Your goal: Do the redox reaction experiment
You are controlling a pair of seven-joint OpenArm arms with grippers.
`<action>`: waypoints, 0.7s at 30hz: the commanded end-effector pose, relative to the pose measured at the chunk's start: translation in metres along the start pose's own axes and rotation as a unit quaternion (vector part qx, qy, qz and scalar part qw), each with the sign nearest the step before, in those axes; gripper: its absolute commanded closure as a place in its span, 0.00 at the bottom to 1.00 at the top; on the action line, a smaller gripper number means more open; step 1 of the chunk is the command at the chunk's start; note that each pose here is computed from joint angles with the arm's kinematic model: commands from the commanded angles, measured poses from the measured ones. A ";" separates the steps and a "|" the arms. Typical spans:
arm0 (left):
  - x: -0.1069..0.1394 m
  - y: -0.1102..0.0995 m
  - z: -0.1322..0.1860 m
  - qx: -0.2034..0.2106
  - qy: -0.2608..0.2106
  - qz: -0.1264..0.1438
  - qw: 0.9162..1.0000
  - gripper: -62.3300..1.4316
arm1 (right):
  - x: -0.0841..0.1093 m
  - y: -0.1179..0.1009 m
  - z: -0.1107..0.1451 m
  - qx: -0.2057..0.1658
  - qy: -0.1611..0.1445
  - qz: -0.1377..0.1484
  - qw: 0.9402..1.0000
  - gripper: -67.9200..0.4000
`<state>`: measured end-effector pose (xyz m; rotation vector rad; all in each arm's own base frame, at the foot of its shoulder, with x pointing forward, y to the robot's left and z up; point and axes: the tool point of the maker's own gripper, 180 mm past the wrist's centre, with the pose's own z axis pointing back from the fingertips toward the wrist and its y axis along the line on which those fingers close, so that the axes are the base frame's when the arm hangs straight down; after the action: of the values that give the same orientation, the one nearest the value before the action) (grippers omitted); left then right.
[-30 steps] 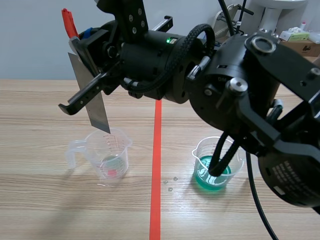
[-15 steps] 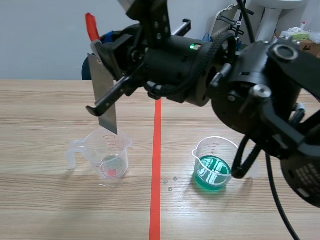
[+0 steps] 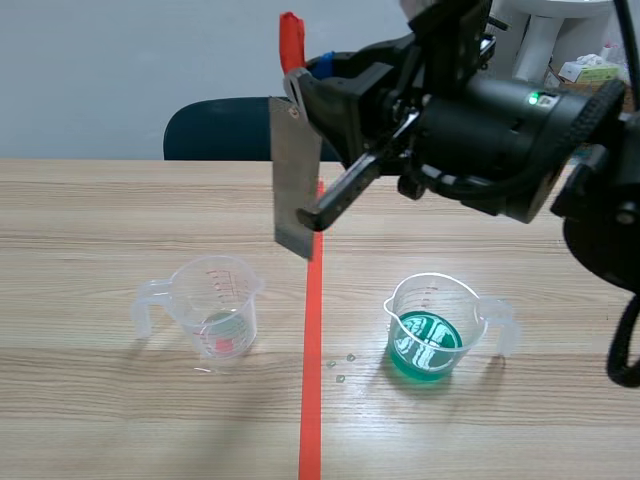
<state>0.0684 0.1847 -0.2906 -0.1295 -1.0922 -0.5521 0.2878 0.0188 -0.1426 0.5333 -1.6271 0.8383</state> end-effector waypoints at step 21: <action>0.007 0.000 -0.002 0.000 -0.014 0.001 1.000 0.00 | -0.001 -0.048 0.077 -0.060 0.011 0.013 0.998 0.97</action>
<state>0.0683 0.1847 -0.2907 -0.1294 -1.0917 -0.5525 0.2755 -0.0715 -0.1503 0.4048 -1.6178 0.7588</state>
